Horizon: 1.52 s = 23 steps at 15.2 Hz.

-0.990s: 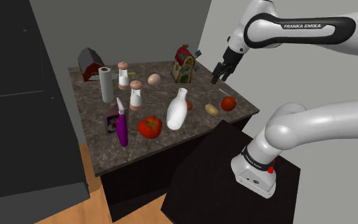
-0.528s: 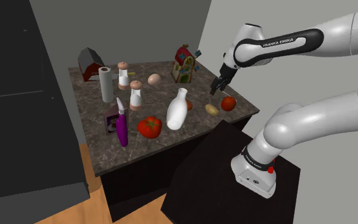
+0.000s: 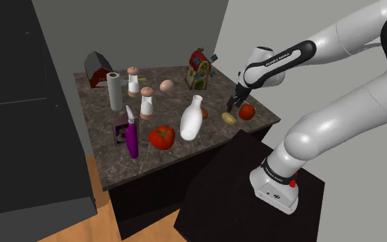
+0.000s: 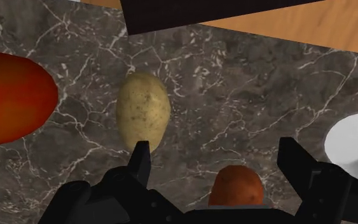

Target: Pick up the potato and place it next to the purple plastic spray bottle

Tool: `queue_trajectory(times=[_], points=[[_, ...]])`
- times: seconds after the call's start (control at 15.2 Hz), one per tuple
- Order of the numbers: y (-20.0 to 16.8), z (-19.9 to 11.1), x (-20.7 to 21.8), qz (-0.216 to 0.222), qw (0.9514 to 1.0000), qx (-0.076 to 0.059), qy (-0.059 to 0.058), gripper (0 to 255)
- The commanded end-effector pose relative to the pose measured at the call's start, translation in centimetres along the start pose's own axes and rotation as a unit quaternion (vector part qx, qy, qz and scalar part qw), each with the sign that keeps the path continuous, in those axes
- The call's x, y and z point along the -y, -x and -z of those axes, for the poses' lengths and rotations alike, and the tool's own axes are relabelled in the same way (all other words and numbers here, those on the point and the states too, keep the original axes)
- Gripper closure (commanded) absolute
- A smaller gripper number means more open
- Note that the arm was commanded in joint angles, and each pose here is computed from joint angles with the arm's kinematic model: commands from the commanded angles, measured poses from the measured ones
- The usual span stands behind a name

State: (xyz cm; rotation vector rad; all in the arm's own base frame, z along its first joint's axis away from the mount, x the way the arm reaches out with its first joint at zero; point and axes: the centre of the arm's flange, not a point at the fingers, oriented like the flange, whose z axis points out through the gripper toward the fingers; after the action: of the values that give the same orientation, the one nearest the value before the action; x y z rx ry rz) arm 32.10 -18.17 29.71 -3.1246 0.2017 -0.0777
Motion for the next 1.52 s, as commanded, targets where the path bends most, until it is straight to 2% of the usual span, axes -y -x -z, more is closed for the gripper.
queue_trajectory(times=[0.0, 0.46, 0.92, 1.45], points=[[-0.1, -2.1, -1.6, 0.002, 1.0000, 0.001, 0.006, 0], [-0.5, -9.1, -6.2, 0.007, 0.9997, 0.006, 0.022, 0], [-0.4, -12.8, -6.3, 0.007, 0.9997, 0.006, 0.022, 0], [-0.4, -13.1, -6.4, 0.007, 0.9997, 0.006, 0.022, 0]])
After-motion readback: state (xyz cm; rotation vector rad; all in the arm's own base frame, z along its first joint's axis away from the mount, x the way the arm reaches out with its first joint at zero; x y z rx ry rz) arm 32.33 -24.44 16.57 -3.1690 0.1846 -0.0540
